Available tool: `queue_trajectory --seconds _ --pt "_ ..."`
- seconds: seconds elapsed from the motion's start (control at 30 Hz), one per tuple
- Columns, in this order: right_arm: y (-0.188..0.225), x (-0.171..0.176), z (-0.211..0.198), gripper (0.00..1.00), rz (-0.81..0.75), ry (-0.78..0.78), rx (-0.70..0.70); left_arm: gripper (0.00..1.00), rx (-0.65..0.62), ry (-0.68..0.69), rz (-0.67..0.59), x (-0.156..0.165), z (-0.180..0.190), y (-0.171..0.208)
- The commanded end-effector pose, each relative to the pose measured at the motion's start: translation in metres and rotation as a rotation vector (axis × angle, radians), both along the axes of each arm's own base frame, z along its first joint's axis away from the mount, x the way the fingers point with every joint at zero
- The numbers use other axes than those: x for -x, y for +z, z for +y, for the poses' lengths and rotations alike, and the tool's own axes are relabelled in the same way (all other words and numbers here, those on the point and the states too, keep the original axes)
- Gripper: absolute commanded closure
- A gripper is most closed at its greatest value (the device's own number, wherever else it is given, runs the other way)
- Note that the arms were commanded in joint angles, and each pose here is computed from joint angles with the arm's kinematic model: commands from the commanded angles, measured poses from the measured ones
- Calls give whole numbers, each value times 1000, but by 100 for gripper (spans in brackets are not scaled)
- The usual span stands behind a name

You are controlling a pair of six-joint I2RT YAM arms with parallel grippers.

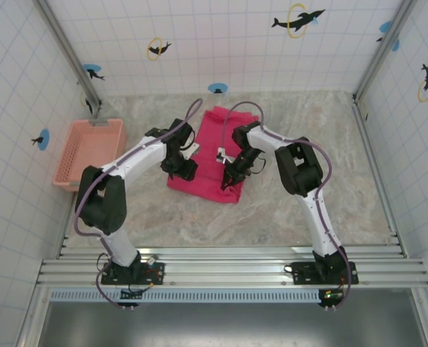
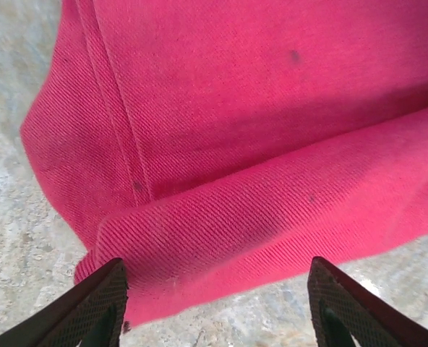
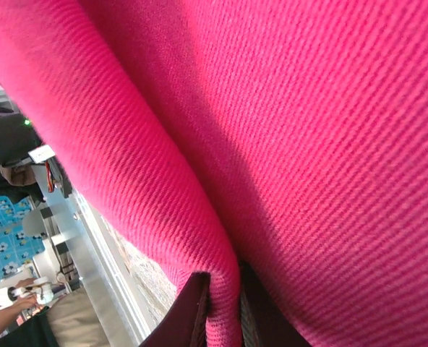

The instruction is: Roll up the long pants

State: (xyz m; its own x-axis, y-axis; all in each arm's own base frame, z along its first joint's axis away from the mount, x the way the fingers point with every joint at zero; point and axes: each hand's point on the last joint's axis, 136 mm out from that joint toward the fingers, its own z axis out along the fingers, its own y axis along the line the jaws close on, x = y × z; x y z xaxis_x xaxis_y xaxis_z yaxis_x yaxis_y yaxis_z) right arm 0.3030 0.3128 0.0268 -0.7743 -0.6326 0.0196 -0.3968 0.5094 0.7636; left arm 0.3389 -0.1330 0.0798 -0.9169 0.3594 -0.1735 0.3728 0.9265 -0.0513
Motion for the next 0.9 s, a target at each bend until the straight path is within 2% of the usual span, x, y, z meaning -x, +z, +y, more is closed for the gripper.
queue_trajectory --seconds 0.0,0.2,0.27,0.33,0.4,0.5,0.57,0.63,0.73,0.87 --pt "-9 -13 -1 86 -29 -14 9 36 -55 32 56 0 6 -25" --pt "22 -39 -3 79 -181 -20 20 39 -94 26 116 4 10 -50" --pt "42 -52 -10 72 -282 -18 47 39 -97 22 121 2 10 -53" --pt "70 -57 -22 66 -436 57 101 39 -98 17 125 0 9 -55" --pt "92 -55 -31 56 -567 111 139 39 -99 14 131 -2 8 -56" --pt "110 -34 -34 54 -675 205 155 39 -102 13 142 -3 7 -59" --pt "101 -13 -32 50 -743 279 190 39 -91 8 131 -11 3 -54" --pt "89 8 -26 42 -829 385 231 39 -93 4 132 -14 2 -53" --pt "74 31 -14 41 -871 497 251 39 -92 -7 135 -18 0 -51" --pt "54 44 3 40 -1036 612 300 39 -95 -23 144 -18 0 -52"
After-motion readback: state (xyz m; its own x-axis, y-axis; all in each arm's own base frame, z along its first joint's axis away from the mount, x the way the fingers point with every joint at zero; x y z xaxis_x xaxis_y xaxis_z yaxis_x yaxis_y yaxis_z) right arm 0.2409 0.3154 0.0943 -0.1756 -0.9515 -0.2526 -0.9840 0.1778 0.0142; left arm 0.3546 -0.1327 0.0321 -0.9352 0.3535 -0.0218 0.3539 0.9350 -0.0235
